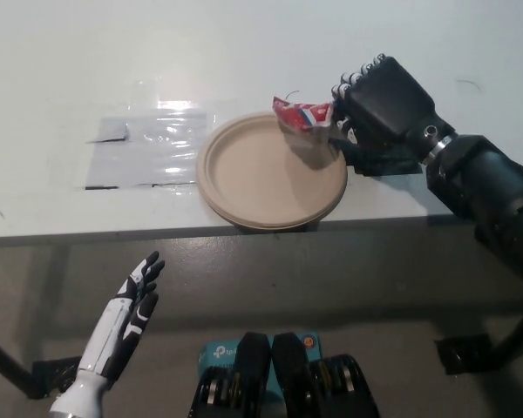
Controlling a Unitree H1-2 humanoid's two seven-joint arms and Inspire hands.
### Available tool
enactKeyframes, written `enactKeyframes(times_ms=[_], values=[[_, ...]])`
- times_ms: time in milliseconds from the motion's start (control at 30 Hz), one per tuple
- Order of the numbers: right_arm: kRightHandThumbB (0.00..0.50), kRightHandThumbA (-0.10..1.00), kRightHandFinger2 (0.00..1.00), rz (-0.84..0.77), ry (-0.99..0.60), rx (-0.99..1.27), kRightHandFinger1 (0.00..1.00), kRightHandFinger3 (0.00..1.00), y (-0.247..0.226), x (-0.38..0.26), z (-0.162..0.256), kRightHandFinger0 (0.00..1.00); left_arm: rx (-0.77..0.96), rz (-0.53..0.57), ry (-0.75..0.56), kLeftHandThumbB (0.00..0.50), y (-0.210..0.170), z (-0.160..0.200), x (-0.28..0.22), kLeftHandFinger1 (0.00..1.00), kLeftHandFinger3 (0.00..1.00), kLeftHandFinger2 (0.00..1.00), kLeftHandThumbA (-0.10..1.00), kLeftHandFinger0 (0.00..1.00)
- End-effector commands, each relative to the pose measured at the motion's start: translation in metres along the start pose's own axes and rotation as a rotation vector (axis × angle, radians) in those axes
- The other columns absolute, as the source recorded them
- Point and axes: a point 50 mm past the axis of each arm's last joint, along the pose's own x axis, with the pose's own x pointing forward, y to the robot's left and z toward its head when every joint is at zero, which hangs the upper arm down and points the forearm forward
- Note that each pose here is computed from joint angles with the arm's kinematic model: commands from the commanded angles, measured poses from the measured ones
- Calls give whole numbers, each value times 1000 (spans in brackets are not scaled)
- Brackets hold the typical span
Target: The robot picks up a small bag of sunflower seeds on the right hand side and take it to the empty plate on the left hand side then pours some sunflower seeds on to the plate.
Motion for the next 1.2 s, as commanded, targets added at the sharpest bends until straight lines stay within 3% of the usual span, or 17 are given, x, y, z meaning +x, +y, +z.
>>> enactKeyframes(times_ms=[0, 233, 333, 400, 433, 467, 567, 633, 667, 800, 933, 1000, 1067, 1133, 1167], values=[[367, -100, 239, -94, -43, -127, 0, 356, -26, 10, -23, 0, 15, -22, -37, 85, 5, 7, 4, 1000, 1000, 1000, 1000, 1000], [402, -44, 233, -115, -117, -208, 0, 316, -30, 9, -25, 0, 16, -24, -40, 86, 5, 7, 6, 1000, 1000, 1000, 1000, 1000], [350, -79, 245, -127, -160, -248, 0, 316, -34, 10, -26, 0, 22, -28, -40, 85, 5, 8, 6, 1000, 1000, 1000, 1000, 1000], [374, -51, 231, -156, -178, -253, 0, 338, -37, 11, -26, 0, 29, -30, -47, 70, 6, 8, 6, 1000, 1000, 1000, 1000, 1000], [368, -59, 219, -162, -195, -262, 0, 299, -38, 11, -26, 0, 28, -30, -48, 69, 6, 8, 6, 1000, 1000, 1000, 1000, 1000], [379, 2, 205, -169, -205, -280, 0, 229, -40, 11, -27, 0, 29, -32, -50, 67, 6, 8, 6, 1000, 1000, 1000, 1000, 1000], [375, -15, 140, -189, -230, -295, 0, 255, -45, 13, -29, 0, 20, -33, -43, 83, 6, 8, 7, 1000, 1000, 1000, 1000, 1000], [362, -58, 152, -177, -246, -303, 0, 305, -48, 16, -31, 0, 16, -35, -42, 80, 6, 9, 7, 1000, 1000, 1000, 1000, 1000], [352, -100, 143, -193, -255, -310, 0, 281, -50, 16, -31, 0, 16, -35, -47, 77, 6, 9, 7, 1000, 1000, 1000, 1000, 1000], [329, -100, 147, -186, -268, -377, 0, 260, -57, 21, -37, 0, 18, -37, -45, 87, 6, 10, 9, 1000, 1000, 1000, 1000, 1000], [324, -100, 141, -195, -291, -403, 0, 255, -62, 23, -39, 0, 23, -39, -45, 82, 7, 9, 9, 1000, 1000, 1000, 1000, 1000], [321, -100, 154, -189, -296, -401, 0, 314, -65, 24, -41, 0, 23, -41, -47, 83, 7, 10, 9, 1000, 1000, 1000, 1000, 1000], [345, -100, 99, -202, -313, -416, 0, 314, -69, 26, -42, 0, 21, -41, -43, 89, 7, 10, 9, 1000, 1000, 1000, 1000, 1000], [352, -100, 55, -217, -327, -456, 0, 286, -74, 29, -44, 0, 16, -38, -44, 87, 7, 9, 8, 1000, 1000, 1000, 1000, 1000], [329, -100, 34, -207, -326, -449, 0, 202, -76, 31, -44, 0, 15, -37, -45, 86, 7, 9, 8, 1000, 1000, 1000, 1000, 1000]])
